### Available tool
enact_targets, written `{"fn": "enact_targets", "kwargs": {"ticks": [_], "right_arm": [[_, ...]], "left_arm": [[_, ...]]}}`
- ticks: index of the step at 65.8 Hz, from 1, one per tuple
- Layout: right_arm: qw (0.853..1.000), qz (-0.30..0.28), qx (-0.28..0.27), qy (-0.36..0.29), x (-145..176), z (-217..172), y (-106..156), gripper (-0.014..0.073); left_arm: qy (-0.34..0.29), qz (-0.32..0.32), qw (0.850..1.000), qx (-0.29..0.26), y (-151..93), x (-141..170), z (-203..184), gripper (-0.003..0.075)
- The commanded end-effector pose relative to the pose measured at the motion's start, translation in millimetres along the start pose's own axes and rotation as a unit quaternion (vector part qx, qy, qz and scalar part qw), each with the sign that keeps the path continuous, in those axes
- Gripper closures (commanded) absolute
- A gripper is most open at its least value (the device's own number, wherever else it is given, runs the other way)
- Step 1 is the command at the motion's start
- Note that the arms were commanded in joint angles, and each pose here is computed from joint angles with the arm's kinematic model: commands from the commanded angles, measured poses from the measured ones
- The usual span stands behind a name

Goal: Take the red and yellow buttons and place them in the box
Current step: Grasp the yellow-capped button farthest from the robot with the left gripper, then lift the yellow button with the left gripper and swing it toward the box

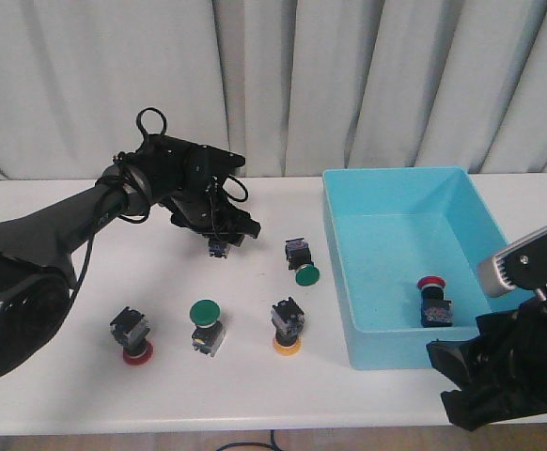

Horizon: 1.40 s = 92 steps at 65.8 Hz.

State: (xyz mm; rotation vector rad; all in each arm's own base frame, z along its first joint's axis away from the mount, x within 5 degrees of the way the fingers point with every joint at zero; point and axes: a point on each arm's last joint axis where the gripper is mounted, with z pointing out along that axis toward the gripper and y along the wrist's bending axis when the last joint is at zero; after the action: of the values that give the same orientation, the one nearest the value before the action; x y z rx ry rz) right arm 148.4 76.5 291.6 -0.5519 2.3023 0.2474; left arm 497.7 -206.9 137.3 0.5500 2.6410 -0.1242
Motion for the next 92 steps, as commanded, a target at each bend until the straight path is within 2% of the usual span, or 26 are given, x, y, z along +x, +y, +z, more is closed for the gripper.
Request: {"fn": "enact_targets", "kwargs": {"ticks": [1,16,24,30,38,54,66,80,92], "right_arm": [[0.999,-0.004,0.001,-0.045,-12.2,-7.1,0.2,0.016],[0.999,-0.004,0.001,-0.045,-12.2,-7.1,0.2,0.016],[0.999,-0.004,0.001,-0.045,-12.2,-7.1,0.2,0.016],[0.999,-0.004,0.001,-0.045,-12.2,-7.1,0.2,0.016],[0.999,-0.004,0.001,-0.045,-12.3,-7.1,0.2,0.016],[0.999,-0.004,0.001,-0.045,-12.3,-7.1,0.2,0.016],[0.999,-0.004,0.001,-0.045,-12.3,-7.1,0.2,0.016],[0.999,-0.004,0.001,-0.045,-12.3,-7.1,0.2,0.016],[0.999,-0.004,0.001,-0.045,-12.3,-7.1,0.2,0.016]], "left_arm": [[-0.083,-0.004,0.997,0.009,0.3,-27.4,-44.9,0.0304],[-0.096,-0.004,0.995,0.008,0.5,-29.8,-45.3,0.0474],[-0.089,-0.003,0.996,0.008,0.5,-29.0,-47.4,0.0533],[-0.082,-0.007,0.997,0.014,-0.6,-30.1,-62.8,0.0559],[-0.093,-0.019,0.995,0.035,-4.4,-36.0,-102.9,0.0567],[-0.159,-0.017,0.986,0.055,-8.5,-44.2,-201.9,0.0567],[-0.168,-0.006,0.984,0.055,-9.5,-37.0,-249.1,0.0566],[-0.176,-0.006,0.983,0.054,-10.0,-11.8,-282.0,0.0563],[-0.211,-0.016,0.976,0.049,-9.7,28.5,-299.8,0.0563]]}}
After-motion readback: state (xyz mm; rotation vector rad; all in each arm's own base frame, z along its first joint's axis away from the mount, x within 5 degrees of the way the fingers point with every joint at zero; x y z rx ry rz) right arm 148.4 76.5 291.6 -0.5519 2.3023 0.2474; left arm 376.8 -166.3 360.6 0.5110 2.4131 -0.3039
